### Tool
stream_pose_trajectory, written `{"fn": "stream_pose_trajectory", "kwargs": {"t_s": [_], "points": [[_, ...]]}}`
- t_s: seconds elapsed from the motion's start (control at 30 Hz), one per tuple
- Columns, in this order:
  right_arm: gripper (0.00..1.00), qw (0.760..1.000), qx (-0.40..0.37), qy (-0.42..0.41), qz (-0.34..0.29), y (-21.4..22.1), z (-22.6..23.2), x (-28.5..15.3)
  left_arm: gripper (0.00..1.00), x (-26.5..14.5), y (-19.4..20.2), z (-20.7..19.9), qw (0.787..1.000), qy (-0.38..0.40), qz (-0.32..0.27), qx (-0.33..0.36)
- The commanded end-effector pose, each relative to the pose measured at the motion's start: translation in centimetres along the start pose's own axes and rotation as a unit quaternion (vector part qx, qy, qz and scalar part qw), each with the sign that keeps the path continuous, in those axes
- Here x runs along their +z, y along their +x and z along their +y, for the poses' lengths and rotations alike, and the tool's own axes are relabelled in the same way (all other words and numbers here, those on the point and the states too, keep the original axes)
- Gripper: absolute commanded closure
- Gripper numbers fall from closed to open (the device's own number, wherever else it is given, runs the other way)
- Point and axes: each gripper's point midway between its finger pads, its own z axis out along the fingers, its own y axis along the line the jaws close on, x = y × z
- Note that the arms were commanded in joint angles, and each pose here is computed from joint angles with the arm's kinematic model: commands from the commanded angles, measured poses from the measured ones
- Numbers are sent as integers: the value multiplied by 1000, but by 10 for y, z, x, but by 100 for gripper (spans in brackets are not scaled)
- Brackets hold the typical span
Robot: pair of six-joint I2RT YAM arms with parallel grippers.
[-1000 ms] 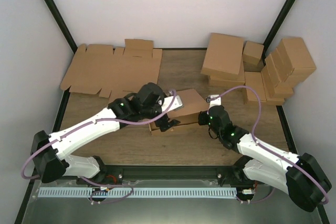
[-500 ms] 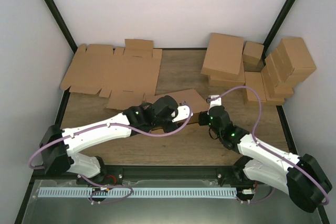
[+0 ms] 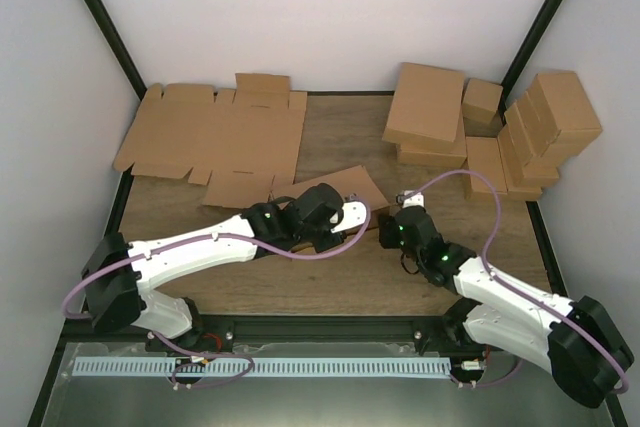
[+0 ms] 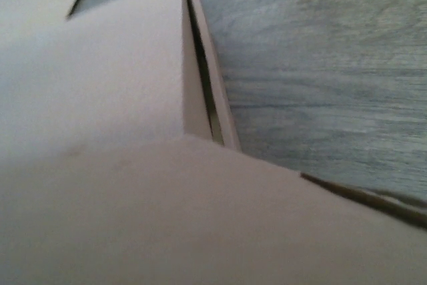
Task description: Fold the paper box
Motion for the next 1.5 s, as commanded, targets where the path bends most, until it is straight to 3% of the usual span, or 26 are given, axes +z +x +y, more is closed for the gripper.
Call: {"fn": "stream_pose_trajectory", "kwargs": {"t_s": [0.0,0.1,0.3,0.47,0.67,0.9,1.0,1.1,1.17,1.3,1.47], "points": [[44,998,25,-10,55,13,5,-12,96,12,1,-21,998,52,-3,-23],[34,995,54,-30,76,19,10,-23,96,22,10,-33,996,73,2,-42],[27,988,111,-54,92,17,17,-46,94,32,24,-42,994,84,9,-68],[26,990,132,-36,24,-20,8,-67,84,37,32,-49,992,96,22,-79],[25,992,122,31,-22,-61,-9,-71,62,28,26,-40,988,77,6,-131],[26,995,78,-61,18,-91,16,-41,32,-11,4,-22,969,76,-62,-227],[26,994,48,-70,65,-91,24,-16,20,-21,22,14,936,30,-59,-346],[31,993,32,-85,81,-94,29,8,9,-22,67,48,871,-5,-14,-491],[34,991,31,-91,88,-93,27,22,5,-20,94,57,835,-5,8,-551],[40,986,36,-111,120,-81,19,48,16,-15,136,58,788,4,22,-615],[43,978,35,-144,148,-62,20,64,24,-10,155,53,763,24,0,-646]]}}
